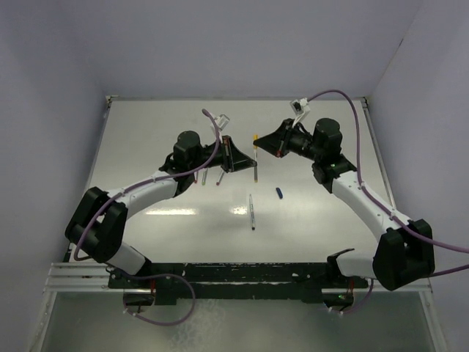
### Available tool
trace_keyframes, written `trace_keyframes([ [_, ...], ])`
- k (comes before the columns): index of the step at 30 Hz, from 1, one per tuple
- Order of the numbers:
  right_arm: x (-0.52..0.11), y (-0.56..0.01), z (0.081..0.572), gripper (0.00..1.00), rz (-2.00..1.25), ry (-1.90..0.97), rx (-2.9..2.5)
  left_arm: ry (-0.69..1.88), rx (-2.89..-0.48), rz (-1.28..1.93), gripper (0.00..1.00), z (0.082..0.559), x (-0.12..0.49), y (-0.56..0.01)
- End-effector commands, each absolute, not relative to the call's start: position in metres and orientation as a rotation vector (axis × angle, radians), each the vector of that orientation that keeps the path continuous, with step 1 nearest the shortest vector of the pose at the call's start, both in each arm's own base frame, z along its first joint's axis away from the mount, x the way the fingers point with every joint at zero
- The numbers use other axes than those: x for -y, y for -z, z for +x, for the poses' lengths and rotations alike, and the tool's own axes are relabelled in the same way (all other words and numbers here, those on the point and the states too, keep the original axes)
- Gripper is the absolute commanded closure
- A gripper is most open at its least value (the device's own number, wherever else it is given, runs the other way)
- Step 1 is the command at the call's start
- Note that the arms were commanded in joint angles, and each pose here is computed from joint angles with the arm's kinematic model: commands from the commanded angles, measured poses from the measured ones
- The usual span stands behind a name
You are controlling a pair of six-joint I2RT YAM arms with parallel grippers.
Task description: Insert the pens into the pen caps
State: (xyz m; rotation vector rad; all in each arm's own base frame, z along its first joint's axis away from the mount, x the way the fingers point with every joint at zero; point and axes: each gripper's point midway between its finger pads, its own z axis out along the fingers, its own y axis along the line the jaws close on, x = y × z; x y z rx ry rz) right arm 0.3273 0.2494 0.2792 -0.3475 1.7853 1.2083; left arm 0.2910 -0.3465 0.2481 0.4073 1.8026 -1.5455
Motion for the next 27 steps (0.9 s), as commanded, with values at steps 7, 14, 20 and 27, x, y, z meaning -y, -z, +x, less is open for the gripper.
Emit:
trace_keyframes([
  [7, -0.271, -0.205, 0.275, 1.00, -0.494, -1.220, -2.092, 1.464, -1.384, 0.305, 1.00, 0.338, 0.320, -0.352],
  [14, -0.268, -0.200, 0.278, 1.00, -0.476, -1.172, -2.113, 1.437, -1.413, 0.272, 1.00, 0.344, 0.312, -0.347],
  [20, -0.267, -0.231, 0.301, 0.95, -0.414, -1.103, -2.015, 1.407, -1.550, 0.300, 1.00, 0.343, 0.314, -0.314],
  [27, -0.259, -0.341, 0.328, 0.54, -0.340, -1.014, -1.734, 1.155, -1.973, 0.319, 1.00, 0.346, 0.299, -0.211],
])
